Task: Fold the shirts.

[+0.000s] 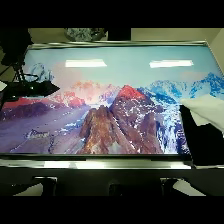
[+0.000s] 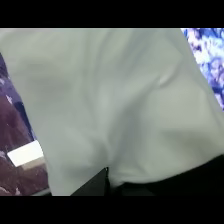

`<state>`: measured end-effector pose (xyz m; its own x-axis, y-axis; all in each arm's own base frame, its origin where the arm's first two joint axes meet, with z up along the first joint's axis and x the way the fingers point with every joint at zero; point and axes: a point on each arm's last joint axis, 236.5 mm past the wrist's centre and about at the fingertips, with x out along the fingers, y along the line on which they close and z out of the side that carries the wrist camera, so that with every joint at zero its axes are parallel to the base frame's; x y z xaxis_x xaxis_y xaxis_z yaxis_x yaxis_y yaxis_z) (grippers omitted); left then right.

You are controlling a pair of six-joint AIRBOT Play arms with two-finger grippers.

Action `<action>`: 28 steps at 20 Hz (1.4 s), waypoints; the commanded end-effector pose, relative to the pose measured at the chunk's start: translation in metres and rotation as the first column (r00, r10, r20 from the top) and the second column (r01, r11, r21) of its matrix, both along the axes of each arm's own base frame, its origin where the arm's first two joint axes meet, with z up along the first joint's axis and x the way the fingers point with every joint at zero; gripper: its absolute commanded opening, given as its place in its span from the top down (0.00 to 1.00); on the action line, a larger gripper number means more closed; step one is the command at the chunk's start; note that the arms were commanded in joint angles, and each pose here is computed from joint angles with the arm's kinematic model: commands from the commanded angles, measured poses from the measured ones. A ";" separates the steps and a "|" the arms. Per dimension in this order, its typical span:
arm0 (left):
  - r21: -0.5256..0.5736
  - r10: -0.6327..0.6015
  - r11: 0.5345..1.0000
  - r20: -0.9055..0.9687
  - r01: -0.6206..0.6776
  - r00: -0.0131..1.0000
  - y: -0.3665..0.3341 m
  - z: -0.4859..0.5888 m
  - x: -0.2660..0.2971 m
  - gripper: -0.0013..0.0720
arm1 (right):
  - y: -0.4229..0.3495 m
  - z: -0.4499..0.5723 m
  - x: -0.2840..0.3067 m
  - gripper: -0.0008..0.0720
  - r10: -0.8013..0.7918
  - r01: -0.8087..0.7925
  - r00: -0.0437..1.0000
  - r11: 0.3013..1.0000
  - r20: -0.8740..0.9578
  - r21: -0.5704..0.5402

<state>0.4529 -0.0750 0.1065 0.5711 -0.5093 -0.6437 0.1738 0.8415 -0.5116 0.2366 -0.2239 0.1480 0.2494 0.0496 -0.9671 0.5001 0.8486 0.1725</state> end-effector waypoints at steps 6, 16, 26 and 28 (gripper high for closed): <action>-0.002 -0.039 0.999 -0.014 0.039 0.999 -0.006 0.006 -0.010 0.95 | 0.018 -0.125 -0.118 0.26 0.017 -0.002 0.895 0.999 -0.445 0.034; 0.694 0.121 0.674 0.235 -0.254 0.964 0.111 0.116 0.012 0.94 | 0.041 0.131 0.141 0.16 0.540 -0.239 0.800 0.685 0.260 -0.688; 0.614 0.232 0.786 -0.392 0.065 0.890 0.085 -0.077 -0.113 0.17 | 0.292 -0.106 0.124 0.21 0.851 -0.886 0.457 0.461 -0.259 -0.047; 0.615 0.230 0.786 -0.388 0.065 0.892 0.086 -0.077 -0.112 0.17 | 0.301 -0.108 0.124 0.21 0.863 -0.898 0.435 0.438 -0.255 -0.048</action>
<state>0.3544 0.0091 0.0423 0.2342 0.0936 -0.9677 -0.0122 0.9956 0.0934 0.3739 0.0557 0.0595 0.0805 0.0303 -0.9963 -0.4745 0.8802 -0.0116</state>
